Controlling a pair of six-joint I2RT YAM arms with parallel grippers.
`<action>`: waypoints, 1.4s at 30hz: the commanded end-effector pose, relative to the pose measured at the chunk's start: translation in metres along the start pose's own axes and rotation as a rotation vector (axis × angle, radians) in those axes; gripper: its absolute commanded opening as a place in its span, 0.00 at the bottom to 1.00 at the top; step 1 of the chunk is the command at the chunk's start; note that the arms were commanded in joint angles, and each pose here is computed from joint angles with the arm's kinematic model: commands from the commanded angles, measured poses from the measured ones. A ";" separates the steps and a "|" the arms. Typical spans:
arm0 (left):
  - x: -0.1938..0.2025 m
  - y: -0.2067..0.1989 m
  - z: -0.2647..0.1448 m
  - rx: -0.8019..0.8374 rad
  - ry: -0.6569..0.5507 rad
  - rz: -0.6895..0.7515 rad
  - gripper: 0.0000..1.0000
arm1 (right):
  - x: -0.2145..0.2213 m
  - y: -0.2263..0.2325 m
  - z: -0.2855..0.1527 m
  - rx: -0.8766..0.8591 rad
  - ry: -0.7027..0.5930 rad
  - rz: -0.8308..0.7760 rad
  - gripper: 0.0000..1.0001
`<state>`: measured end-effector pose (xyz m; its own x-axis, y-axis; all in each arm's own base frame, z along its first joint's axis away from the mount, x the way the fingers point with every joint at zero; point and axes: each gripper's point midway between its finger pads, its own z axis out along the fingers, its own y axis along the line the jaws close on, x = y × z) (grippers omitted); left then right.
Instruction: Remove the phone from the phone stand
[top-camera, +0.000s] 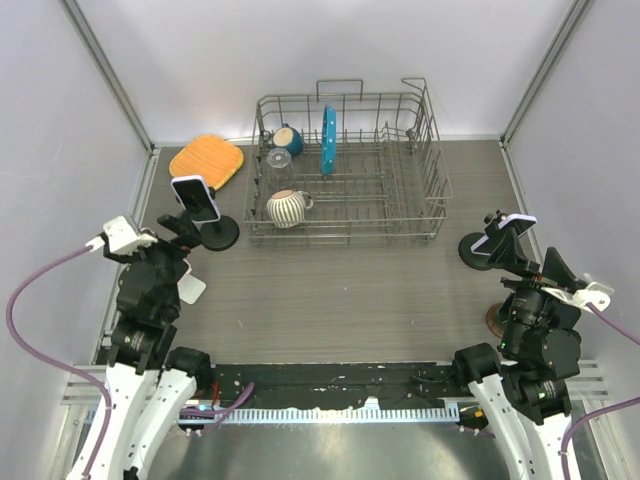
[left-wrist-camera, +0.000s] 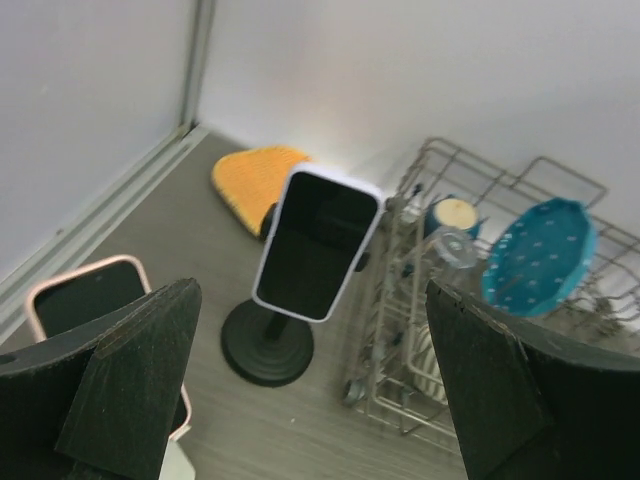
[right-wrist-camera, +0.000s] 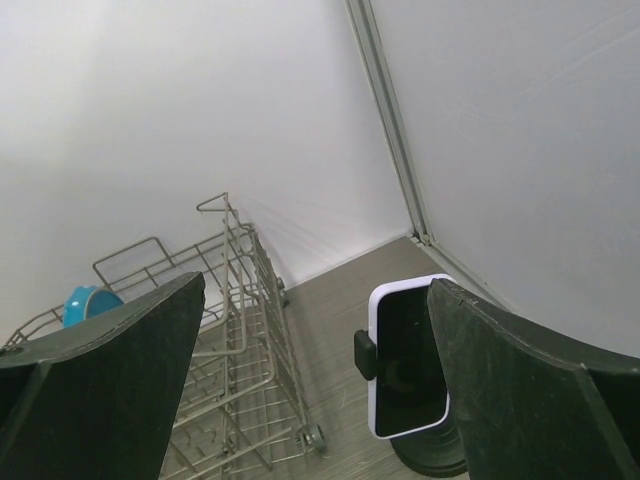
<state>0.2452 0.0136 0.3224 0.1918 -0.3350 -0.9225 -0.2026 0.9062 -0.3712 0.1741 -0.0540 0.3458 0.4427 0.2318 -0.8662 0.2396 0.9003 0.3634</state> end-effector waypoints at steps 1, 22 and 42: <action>0.005 0.031 0.009 -0.247 0.070 0.013 1.00 | -0.017 0.006 -0.002 -0.024 -0.026 0.051 0.99; 0.042 0.036 0.056 -0.377 0.259 0.210 1.00 | -0.013 0.018 -0.006 -0.091 0.024 0.084 1.00; 0.038 -0.015 0.158 -0.165 0.309 0.220 1.00 | -0.011 0.018 -0.007 -0.097 0.035 0.083 1.00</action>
<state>0.3912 0.0272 0.2799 -0.2417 -0.2277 -0.9433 -0.4196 0.9010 -0.1100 0.1763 -0.0323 0.3440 0.3844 0.2969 -0.8741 0.1280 0.9206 0.3690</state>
